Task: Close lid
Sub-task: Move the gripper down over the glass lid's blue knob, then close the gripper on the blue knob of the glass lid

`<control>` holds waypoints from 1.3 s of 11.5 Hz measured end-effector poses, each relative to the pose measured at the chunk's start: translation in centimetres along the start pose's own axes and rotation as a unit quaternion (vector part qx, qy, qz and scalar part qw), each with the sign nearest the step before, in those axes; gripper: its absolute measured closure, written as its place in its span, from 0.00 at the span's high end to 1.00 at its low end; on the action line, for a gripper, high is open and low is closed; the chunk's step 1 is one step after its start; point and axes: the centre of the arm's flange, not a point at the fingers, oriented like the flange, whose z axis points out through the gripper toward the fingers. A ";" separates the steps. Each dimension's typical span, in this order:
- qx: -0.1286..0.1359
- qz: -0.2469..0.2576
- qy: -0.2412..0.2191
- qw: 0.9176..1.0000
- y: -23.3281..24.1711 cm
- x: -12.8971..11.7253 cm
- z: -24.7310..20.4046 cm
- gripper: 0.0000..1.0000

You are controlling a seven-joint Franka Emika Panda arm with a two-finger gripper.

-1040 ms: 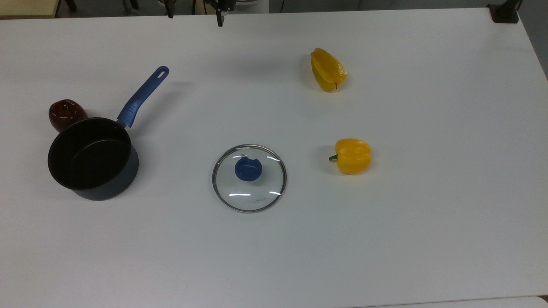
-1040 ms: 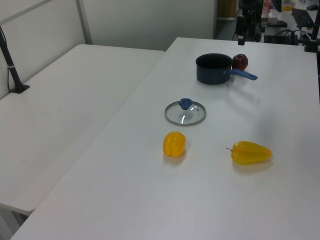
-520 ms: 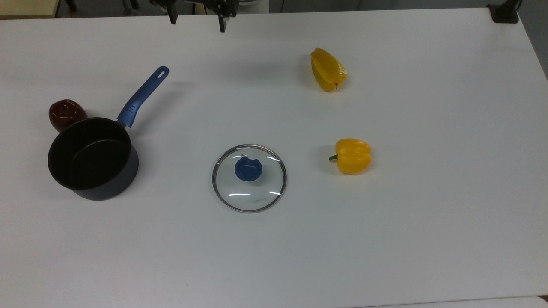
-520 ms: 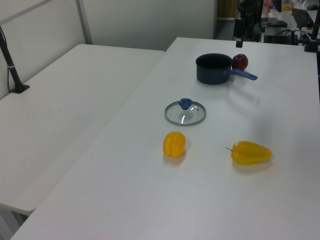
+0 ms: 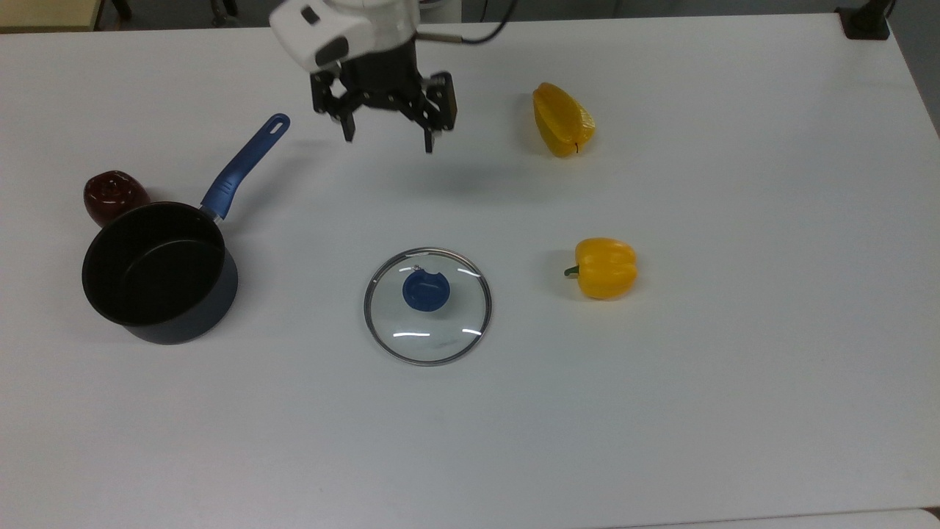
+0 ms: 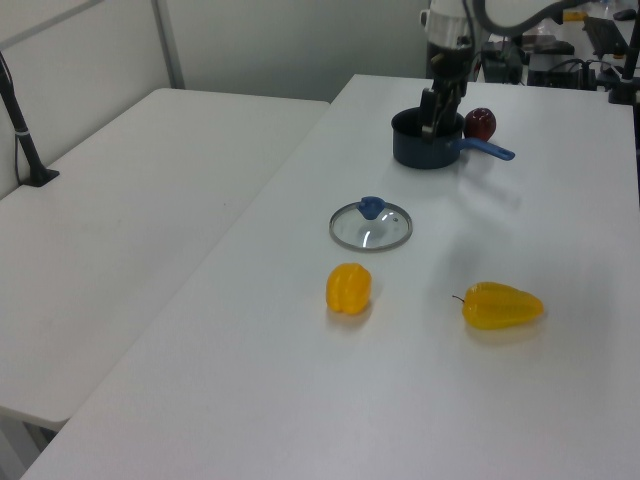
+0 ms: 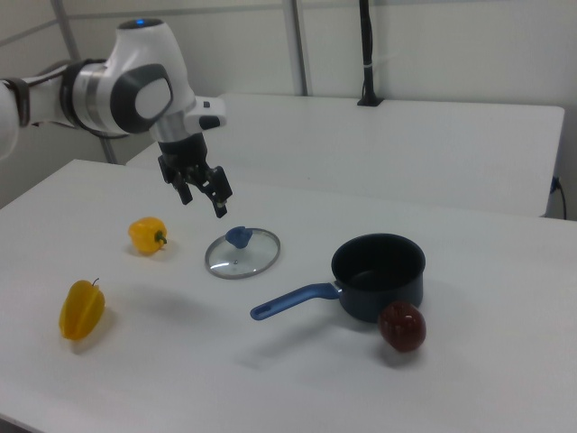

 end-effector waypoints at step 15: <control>0.022 -0.007 0.104 0.994 -5.2 5.1 16.4 1.00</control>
